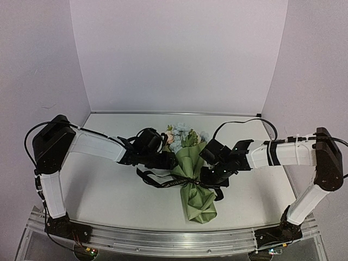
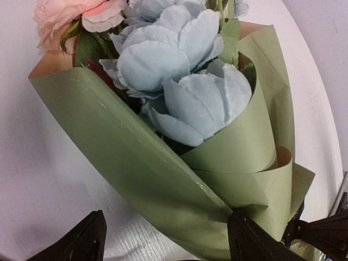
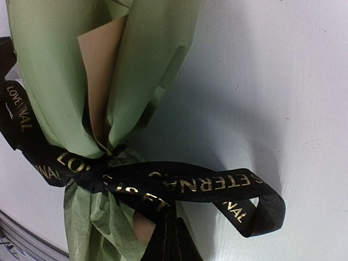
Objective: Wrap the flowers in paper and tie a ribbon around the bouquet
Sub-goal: Adjust the ribbon on the folded bouquet.
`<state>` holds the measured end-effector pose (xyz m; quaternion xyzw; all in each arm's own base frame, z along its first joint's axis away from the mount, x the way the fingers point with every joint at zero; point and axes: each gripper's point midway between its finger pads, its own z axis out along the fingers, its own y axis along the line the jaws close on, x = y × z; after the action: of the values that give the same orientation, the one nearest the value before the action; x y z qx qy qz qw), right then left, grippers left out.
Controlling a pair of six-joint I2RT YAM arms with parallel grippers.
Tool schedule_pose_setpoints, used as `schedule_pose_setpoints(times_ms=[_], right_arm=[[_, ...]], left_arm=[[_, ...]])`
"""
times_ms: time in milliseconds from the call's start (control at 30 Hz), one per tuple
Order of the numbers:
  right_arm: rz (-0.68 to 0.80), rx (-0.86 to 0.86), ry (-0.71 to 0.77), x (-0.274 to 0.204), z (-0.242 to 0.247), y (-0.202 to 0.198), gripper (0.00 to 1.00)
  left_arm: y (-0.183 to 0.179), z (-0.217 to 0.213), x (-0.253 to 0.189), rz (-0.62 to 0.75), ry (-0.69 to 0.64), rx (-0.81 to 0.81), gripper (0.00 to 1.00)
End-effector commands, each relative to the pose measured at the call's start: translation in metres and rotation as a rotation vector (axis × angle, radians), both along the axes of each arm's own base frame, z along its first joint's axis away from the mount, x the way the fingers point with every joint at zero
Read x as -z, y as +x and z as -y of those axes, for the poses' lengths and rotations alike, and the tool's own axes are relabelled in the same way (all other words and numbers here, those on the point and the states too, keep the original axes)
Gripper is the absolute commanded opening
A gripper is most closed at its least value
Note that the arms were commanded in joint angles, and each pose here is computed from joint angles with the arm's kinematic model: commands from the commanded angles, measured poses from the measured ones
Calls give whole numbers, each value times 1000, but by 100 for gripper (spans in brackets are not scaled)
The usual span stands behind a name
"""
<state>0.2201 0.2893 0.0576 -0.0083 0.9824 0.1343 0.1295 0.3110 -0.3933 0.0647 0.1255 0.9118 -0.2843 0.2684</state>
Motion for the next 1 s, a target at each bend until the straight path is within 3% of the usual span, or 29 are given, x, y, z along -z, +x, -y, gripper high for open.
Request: schedule_pose_setpoints(times_ms=[0, 200, 333, 600, 833, 967], right_arm=[[16, -5, 20, -13, -2, 2, 0], [21, -12, 18, -14, 2, 0, 0], [23, -12, 14, -14, 5, -2, 0], [25, -14, 19, -15, 6, -2, 0], [19, -11, 27, -17, 7, 1, 0], [-3, 12, 51, -19, 11, 7, 0]], left_arm=[[15, 16, -23, 48, -42, -27, 80], [18, 20, -20, 71, -12, 7, 81], [18, 20, -12, 59, 21, 13, 73], [18, 17, -4, 50, 48, 9, 33], [23, 10, -14, 105, 83, 17, 9], [21, 8, -18, 129, 108, 60, 1]])
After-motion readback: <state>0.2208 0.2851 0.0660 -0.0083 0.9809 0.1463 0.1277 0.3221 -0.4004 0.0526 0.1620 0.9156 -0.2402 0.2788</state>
